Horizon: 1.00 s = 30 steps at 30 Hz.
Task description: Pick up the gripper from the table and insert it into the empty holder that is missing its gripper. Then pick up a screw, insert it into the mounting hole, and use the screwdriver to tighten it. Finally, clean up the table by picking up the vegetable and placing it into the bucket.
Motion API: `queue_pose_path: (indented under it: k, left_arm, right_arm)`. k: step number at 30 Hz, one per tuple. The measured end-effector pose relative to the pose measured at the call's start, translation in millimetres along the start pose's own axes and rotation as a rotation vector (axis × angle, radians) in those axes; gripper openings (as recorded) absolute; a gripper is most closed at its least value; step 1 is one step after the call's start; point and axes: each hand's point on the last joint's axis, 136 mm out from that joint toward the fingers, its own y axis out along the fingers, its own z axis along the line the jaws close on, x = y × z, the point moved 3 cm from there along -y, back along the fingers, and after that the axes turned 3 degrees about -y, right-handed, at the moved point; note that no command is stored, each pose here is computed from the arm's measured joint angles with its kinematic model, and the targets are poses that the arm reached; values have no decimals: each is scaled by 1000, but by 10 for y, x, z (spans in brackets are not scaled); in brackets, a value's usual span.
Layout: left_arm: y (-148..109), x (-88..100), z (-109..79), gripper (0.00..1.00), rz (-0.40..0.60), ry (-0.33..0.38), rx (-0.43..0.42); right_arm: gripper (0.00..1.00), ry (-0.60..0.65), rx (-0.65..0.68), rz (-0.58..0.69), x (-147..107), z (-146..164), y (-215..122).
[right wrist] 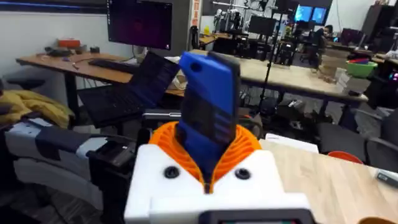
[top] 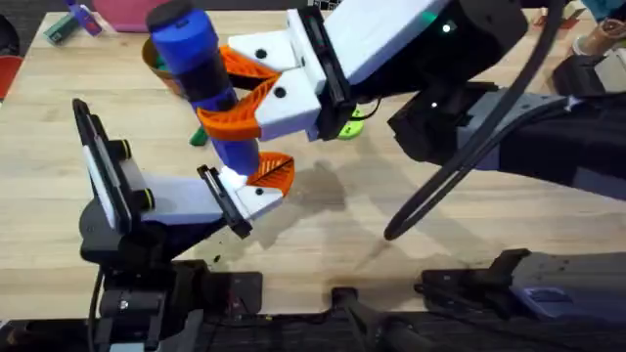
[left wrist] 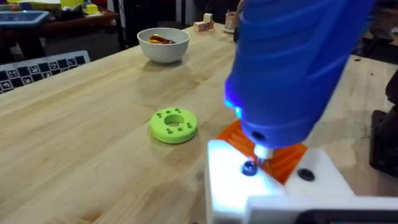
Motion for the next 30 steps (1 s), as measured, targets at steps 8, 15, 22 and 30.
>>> queue_pose_path:
  k: [8, 15, 22, 30]
  left_arm:
    - [0, 0, -1, 17, 0, 0, 0]
    - [0, 0, -1, 17, 0, 0, 0]
    - [0, 0, -1, 17, 0, 0, 0]
    - [0, 0, 0, 17, 0, 0, 0]
  right_arm:
    - [26, -96, 10, -38, 114, 31, -3]
    - [26, -107, 21, -39, 121, 48, -3]
    - [26, -141, 54, -50, 162, 105, -7]
    - [26, -100, 80, -30, 109, 132, -7]
